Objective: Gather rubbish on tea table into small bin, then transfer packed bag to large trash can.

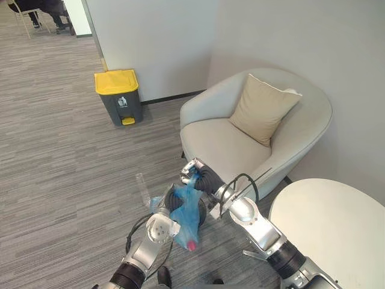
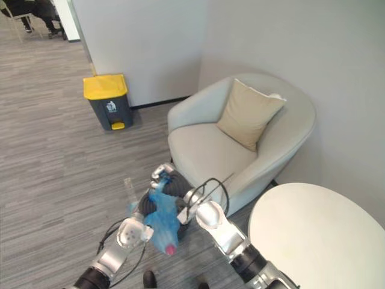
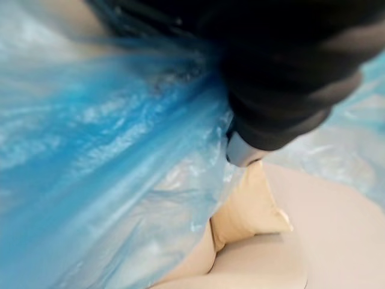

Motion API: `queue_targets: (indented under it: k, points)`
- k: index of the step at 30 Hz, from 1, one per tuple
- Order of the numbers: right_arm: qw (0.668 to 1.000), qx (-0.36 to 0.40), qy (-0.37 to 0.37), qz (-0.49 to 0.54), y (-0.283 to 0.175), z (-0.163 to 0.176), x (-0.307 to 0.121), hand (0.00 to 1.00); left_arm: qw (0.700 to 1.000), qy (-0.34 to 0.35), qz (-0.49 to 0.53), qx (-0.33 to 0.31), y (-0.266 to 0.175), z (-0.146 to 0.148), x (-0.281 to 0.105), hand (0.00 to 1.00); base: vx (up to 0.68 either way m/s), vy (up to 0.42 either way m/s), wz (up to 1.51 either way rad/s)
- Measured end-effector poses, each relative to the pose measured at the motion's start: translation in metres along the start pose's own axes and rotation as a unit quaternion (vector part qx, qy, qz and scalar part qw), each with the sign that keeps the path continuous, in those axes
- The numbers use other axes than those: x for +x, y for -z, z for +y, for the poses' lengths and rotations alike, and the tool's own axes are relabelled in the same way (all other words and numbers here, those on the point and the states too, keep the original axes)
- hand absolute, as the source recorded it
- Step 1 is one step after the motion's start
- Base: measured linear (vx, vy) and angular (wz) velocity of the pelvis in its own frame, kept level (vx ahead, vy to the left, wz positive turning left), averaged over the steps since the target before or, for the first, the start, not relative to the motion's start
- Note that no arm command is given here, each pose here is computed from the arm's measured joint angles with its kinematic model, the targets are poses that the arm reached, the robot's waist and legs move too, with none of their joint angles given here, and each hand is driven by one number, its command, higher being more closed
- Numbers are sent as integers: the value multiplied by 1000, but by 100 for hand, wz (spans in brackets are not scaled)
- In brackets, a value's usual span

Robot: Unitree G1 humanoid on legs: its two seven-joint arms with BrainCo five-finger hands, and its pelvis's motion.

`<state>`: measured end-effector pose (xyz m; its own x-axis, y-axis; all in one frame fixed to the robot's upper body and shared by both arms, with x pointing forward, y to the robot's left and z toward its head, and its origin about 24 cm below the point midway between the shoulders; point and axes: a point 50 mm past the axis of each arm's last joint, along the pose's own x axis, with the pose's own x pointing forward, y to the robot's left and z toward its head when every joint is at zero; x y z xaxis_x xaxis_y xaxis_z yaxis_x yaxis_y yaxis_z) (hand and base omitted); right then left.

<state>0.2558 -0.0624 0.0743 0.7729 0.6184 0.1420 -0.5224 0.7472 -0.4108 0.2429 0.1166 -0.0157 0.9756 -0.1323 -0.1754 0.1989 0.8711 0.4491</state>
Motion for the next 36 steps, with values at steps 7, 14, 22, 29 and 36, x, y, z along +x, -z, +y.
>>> queue_targets:
  k: [7, 14, 22, 29, 36]
  points:
    - [997, -68, 18, 15, 6, -12, -6, 0, 1000, -12, 8, -9, 4, 5, -4, 100, 0, 0, 0]
    - [990, -120, 56, 51, 20, -32, -29, 0, 998, -42, 36, -18, 19, 18, -11, 100, 0, 0, 0]
    - [973, -34, 184, 133, 49, -39, -74, 0, 982, -108, 125, -96, 58, 34, -36, 100, 31, -4, 3]
    - [897, 176, 294, 281, 115, -11, -117, 0, 945, -142, 232, -180, 100, 23, -62, 100, 74, 5, 7]
    - [798, 254, 293, 461, 167, 37, -178, 0, 898, -151, 348, -220, 143, 7, -96, 100, 117, 4, 0]
